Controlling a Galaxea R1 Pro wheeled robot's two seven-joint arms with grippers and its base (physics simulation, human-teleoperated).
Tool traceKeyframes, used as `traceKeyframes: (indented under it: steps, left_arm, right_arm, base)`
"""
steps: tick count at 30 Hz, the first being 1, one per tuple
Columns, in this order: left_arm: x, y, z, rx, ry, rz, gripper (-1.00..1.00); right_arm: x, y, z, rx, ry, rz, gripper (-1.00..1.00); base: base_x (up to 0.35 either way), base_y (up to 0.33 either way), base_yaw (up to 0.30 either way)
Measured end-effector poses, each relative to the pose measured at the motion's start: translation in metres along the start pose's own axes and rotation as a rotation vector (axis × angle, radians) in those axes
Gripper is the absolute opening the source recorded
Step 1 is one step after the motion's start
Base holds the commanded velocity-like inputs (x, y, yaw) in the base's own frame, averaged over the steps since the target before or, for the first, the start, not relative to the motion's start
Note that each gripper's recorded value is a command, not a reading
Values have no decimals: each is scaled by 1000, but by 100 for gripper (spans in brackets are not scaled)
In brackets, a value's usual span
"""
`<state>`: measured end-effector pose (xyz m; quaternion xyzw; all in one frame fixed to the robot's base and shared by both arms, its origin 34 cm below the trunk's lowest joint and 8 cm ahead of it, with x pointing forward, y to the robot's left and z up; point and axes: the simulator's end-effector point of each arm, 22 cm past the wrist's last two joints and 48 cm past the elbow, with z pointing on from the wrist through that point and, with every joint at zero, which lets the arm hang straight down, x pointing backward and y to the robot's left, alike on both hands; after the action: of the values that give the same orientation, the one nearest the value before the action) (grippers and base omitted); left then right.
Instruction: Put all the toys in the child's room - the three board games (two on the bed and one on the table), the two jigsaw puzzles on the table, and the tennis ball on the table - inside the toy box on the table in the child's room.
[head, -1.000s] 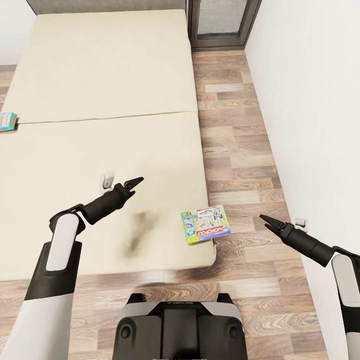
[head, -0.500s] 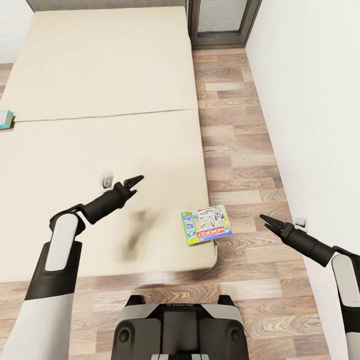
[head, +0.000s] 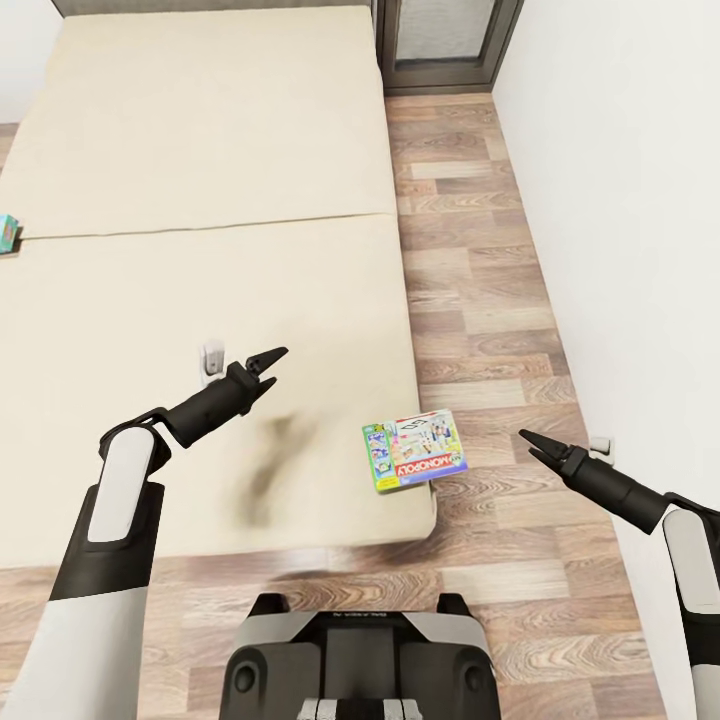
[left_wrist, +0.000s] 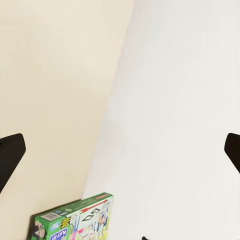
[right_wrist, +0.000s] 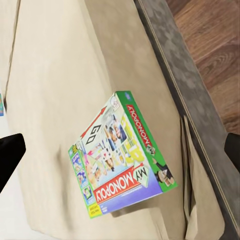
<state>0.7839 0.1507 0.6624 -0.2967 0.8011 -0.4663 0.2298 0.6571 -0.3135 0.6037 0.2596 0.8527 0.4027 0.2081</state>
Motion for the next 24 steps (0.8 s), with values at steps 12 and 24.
traceKeyframes:
  steps: [12, 24]
  left_arm:
    - [1, 14, 9, 6, 0, -5, 100]
    - [3, 30, 17, 8, 0, -6, 100]
  right_arm:
    - [4, -17, 11, 4, 3, 10, 100]
    - [9, -36, 23, 9, 6, 21, 100]
  base:
    - [0, 0, 0]
    - [0, 0, 0]
